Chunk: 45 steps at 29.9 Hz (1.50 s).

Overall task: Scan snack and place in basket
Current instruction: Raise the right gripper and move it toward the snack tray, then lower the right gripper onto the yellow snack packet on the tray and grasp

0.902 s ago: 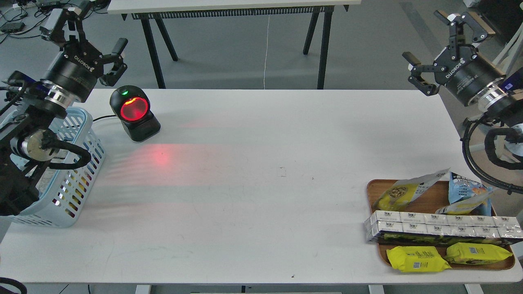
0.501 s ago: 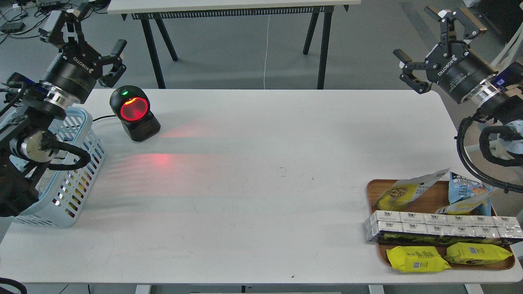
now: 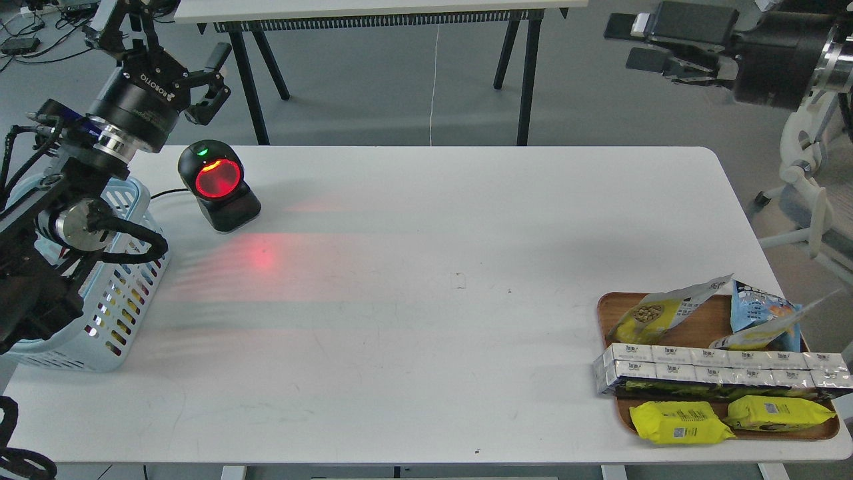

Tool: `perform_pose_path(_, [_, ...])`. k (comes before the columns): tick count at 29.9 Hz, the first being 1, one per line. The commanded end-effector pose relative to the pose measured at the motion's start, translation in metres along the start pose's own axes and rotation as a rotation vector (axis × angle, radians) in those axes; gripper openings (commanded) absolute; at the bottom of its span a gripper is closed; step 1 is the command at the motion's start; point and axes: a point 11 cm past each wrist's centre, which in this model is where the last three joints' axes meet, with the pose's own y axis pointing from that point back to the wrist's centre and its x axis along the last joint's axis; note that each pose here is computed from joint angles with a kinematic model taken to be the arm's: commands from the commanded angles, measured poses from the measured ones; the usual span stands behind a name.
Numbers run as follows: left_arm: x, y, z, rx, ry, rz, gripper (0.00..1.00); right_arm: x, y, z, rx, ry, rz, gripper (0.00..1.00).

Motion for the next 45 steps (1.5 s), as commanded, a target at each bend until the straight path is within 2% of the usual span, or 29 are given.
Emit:
perform_pose_path(1, [0.001,0.001,0.0,0.001,-0.001,0.002,1.0,-0.016,-0.005,-0.029,-0.061,0.366,-0.161,0.98])
perform_pose_path(7, [0.001,0.003,-0.004,0.009,0.002,0.005,1.0,-0.072,-0.01,-0.052,-0.076,0.811,-0.393,0.98])
perform_pose_path(14, [0.002,0.006,-0.009,0.019,0.006,0.009,1.0,-0.112,-0.003,-0.008,-0.178,0.922,-0.59,0.98])
perform_pose_path(33, [0.005,0.011,-0.016,0.04,0.001,0.019,1.0,-0.197,0.008,0.037,-0.159,0.929,-0.902,0.98])
perform_pose_path(45, [0.003,0.011,-0.022,0.048,0.008,0.019,1.0,-0.202,0.017,0.053,-0.2,0.888,-0.918,0.95])
